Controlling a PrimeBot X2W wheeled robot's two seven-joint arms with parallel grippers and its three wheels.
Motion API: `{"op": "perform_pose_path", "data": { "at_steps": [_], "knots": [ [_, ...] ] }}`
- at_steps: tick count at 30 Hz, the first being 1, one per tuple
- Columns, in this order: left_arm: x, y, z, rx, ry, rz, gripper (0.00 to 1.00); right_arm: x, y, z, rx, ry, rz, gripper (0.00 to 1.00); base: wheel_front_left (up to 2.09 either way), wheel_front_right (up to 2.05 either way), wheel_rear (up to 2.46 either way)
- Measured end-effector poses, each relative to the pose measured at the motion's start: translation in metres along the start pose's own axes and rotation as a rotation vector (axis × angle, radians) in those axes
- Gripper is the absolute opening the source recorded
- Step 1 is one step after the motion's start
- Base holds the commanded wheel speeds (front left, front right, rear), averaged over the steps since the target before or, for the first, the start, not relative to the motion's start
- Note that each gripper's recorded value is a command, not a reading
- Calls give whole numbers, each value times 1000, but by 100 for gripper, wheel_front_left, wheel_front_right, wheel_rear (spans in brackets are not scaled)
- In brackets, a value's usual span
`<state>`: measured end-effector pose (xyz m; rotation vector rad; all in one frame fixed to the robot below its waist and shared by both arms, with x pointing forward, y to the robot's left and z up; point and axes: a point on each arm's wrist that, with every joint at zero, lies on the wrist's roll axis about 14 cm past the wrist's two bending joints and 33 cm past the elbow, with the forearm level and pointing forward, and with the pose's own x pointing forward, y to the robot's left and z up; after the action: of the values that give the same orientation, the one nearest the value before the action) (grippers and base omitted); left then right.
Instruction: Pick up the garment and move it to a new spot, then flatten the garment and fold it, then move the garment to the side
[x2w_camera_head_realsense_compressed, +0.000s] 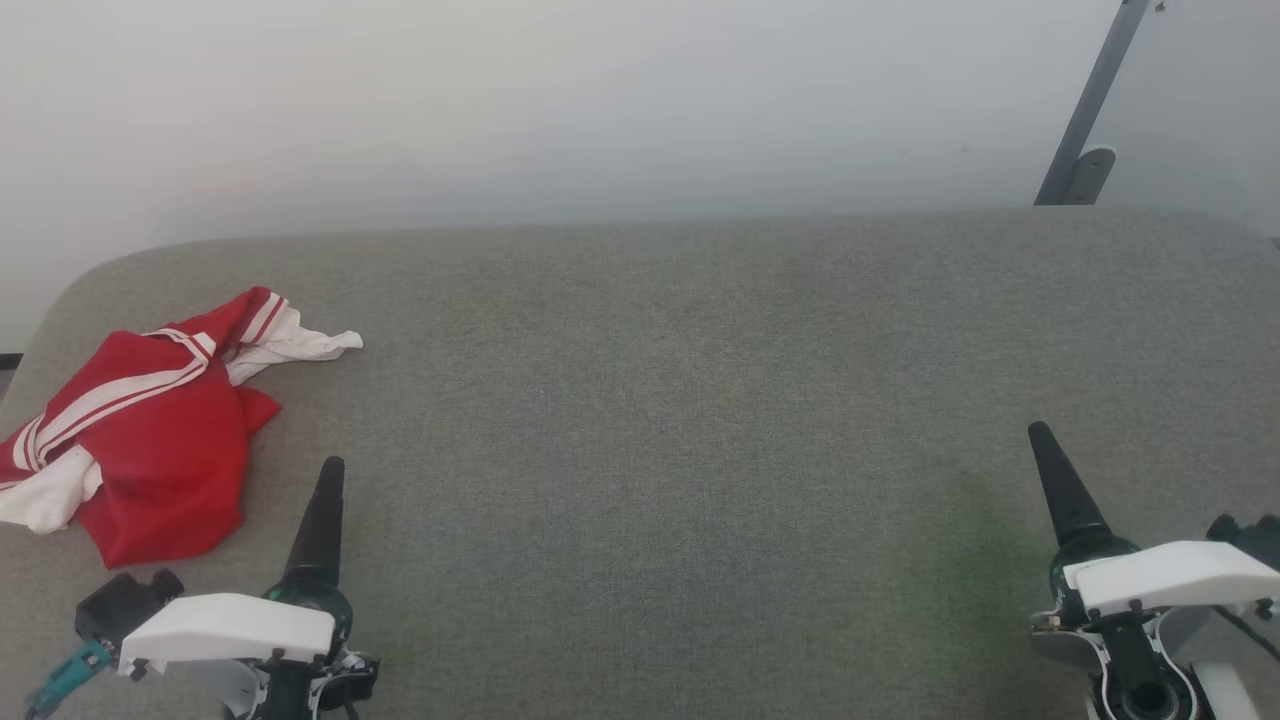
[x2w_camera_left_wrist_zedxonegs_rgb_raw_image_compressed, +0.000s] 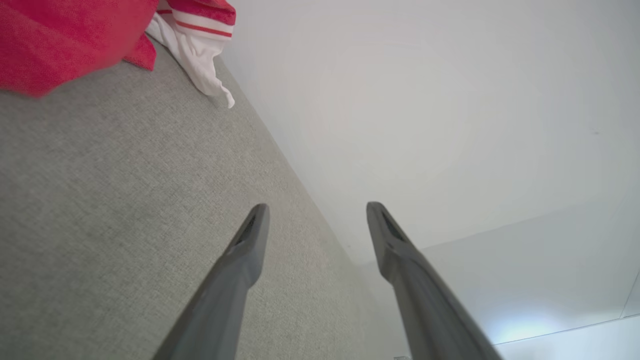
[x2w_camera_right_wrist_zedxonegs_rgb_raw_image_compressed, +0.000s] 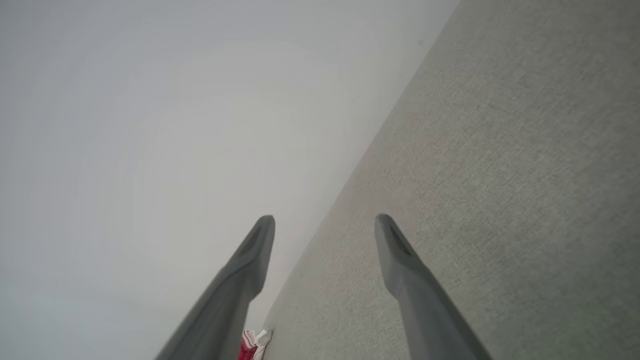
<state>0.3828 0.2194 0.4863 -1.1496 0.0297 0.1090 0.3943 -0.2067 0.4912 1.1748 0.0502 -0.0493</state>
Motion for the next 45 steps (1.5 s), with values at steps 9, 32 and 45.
{"op": "perform_pose_path", "data": {
  "at_steps": [9,32,45],
  "knots": [
    [1,-4,5,201,-24,-8,100,4,9,9,-231,-23,26,100,0,0,0],
    [3,-11,7,610,-46,-24,100,13,24,12,-734,-41,86,100,0,0,0],
    [4,-16,8,781,-60,-44,100,15,26,14,-905,-52,105,100,0,0,0]
  ]
}}
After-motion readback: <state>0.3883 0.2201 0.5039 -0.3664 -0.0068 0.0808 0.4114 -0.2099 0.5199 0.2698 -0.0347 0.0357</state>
